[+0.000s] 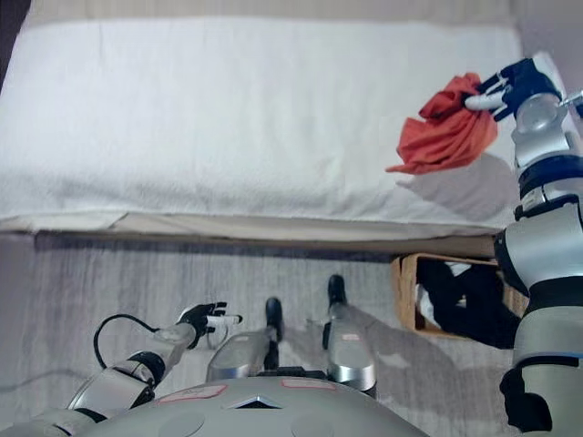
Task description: Put the clothes on the bed into the basket.
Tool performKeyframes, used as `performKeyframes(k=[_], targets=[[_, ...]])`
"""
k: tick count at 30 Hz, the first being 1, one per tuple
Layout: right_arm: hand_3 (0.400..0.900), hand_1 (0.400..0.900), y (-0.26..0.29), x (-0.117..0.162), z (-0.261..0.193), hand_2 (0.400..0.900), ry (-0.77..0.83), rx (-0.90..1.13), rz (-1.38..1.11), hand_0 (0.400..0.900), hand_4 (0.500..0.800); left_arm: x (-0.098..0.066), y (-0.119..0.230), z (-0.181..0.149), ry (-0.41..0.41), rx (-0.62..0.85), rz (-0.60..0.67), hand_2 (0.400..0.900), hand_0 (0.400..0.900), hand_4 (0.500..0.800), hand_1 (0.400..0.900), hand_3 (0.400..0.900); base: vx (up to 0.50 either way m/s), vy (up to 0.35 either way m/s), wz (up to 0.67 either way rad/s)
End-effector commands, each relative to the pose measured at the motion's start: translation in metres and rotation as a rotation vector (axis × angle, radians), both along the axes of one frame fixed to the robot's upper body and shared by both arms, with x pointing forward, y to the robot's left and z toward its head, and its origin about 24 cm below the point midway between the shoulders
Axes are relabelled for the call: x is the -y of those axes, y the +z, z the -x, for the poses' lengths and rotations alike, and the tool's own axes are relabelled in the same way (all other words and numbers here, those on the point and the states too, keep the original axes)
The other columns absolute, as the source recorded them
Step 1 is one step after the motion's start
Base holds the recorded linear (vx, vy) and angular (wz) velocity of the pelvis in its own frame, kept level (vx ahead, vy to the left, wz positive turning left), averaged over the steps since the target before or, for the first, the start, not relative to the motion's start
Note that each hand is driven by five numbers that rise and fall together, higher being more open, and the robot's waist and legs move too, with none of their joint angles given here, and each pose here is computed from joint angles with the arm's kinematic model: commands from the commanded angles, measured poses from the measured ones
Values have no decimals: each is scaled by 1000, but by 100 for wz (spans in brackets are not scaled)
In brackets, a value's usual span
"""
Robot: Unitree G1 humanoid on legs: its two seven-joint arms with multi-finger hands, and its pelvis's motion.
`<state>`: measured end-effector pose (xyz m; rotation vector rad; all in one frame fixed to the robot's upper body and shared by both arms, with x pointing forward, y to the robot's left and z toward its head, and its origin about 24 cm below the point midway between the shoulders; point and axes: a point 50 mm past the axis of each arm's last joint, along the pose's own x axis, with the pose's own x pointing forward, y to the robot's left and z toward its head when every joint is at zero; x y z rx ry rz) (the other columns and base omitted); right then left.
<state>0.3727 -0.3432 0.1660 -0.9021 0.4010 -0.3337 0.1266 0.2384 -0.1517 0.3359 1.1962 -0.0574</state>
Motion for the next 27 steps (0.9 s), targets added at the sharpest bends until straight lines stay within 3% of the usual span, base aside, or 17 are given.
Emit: performKeyframes(k=[1,12,27], targets=[[400,400,32,42,21,400,-106,29,133,400,500,-37,1,33,7,-123,-122,900,900,800,900,900,-3,68,-44],[400,400,15,97,73,400,-293,-59,124,400,500,-50,4,41,39,-138,-150,900,900,800,900,900,-9,58,-41],[400,400,-5,115,99,400,-363,-122,92,400,500,-58,7,42,62,-126,-168,900,900,800,900,900,-13,20,-18]])
